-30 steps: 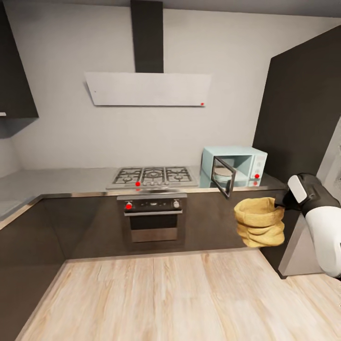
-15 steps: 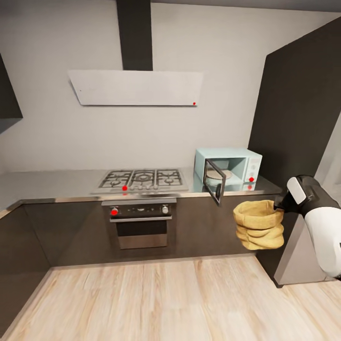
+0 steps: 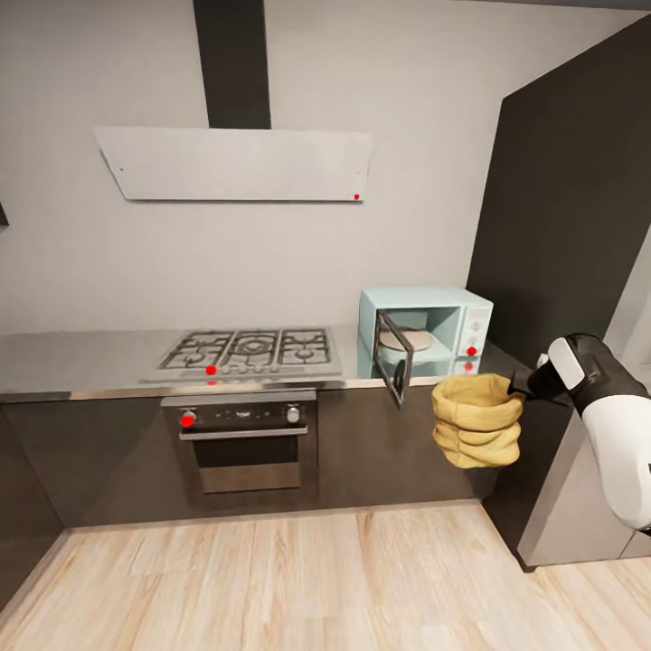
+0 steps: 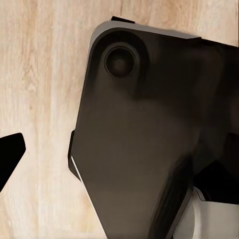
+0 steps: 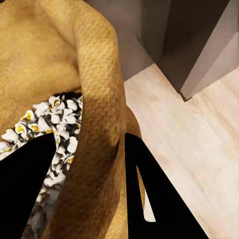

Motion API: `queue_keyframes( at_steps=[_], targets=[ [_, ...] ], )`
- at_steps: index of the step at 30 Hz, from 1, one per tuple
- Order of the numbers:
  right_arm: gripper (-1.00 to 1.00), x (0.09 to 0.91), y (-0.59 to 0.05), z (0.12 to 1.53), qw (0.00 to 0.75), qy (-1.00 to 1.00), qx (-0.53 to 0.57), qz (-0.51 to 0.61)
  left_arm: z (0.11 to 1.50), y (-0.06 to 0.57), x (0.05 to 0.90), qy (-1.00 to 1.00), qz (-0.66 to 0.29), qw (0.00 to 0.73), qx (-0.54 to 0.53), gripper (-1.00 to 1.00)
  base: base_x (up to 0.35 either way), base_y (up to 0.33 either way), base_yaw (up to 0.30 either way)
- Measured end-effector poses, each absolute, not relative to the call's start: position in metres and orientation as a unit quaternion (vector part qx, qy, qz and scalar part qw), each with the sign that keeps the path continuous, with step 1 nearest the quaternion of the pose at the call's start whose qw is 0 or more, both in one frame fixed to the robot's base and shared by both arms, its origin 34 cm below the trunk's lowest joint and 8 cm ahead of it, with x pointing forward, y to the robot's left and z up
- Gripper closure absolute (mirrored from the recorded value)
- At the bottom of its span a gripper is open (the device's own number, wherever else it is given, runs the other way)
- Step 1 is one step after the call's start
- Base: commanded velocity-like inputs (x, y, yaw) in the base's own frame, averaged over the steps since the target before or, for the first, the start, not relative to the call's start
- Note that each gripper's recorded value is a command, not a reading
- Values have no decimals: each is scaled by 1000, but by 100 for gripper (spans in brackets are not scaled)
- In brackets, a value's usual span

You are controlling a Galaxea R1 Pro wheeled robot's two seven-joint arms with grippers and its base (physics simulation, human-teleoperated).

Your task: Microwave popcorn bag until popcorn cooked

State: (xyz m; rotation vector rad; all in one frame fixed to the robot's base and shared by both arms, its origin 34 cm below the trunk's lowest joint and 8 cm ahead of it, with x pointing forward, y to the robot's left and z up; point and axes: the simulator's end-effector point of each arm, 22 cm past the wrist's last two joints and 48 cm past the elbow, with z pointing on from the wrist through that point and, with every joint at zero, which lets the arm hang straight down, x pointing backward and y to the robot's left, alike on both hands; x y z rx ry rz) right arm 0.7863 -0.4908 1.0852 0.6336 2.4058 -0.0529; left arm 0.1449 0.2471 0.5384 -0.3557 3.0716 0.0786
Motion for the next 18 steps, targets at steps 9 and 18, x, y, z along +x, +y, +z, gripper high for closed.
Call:
queue_keyframes(
  at_steps=[9,18],
  targets=[
    [100,793,-475,1086,326,917,230,-2,538,248,147,992,26,29,-117,-100,172,-152,0],
    [100,794,-470,1083,322,918,229,-1,539,247,147,992,25,29,-117,-100,38,0,0]
  ],
)
